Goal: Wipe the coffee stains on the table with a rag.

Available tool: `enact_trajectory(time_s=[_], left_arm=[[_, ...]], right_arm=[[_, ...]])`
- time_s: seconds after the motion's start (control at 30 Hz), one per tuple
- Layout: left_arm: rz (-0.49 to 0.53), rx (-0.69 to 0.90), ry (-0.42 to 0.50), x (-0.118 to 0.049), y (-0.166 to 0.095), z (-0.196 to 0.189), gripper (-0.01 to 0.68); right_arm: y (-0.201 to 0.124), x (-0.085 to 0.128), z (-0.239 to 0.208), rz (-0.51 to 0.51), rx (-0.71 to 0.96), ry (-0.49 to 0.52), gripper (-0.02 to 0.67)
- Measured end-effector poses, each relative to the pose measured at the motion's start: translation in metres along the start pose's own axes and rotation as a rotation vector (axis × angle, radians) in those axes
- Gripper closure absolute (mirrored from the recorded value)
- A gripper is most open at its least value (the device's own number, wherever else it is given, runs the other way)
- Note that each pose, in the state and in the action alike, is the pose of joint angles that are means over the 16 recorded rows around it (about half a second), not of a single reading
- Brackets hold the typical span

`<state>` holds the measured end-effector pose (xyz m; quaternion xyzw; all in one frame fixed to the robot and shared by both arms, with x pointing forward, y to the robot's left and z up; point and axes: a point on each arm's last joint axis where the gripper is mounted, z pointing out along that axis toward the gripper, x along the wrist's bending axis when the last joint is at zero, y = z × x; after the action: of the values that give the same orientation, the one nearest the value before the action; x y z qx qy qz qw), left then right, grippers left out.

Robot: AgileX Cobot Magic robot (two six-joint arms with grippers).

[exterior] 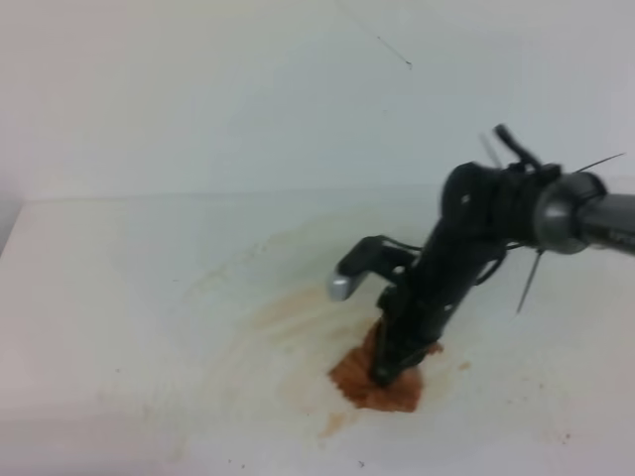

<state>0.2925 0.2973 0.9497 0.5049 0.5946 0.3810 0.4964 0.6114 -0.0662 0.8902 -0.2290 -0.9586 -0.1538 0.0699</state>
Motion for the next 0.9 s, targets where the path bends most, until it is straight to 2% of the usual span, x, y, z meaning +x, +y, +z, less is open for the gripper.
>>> enact_trajectory(time_s=[0.23,0.5,0.7,0.9], left_arm=[[0.0,0.0,0.0,0.0,0.0,0.0,0.672],[0.0,0.0,0.0,0.0,0.0,0.0,0.672],[0.0,0.0,0.0,0.0,0.0,0.0,0.672],[0.0,0.0,0.0,0.0,0.0,0.0,0.672]], right_arm=[[0.033,0.014,-0.001,-0.068,-0.108,-0.108,0.613],[0.045,-0.002,-0.019,-0.043,-0.164,-0.199,0.613],[0.042,-0.001,-0.023,-0.038,-0.108,-0.165,0.613],[0.047,0.029,-0.014,-0.083,-0.029,-0.067,0.613]])
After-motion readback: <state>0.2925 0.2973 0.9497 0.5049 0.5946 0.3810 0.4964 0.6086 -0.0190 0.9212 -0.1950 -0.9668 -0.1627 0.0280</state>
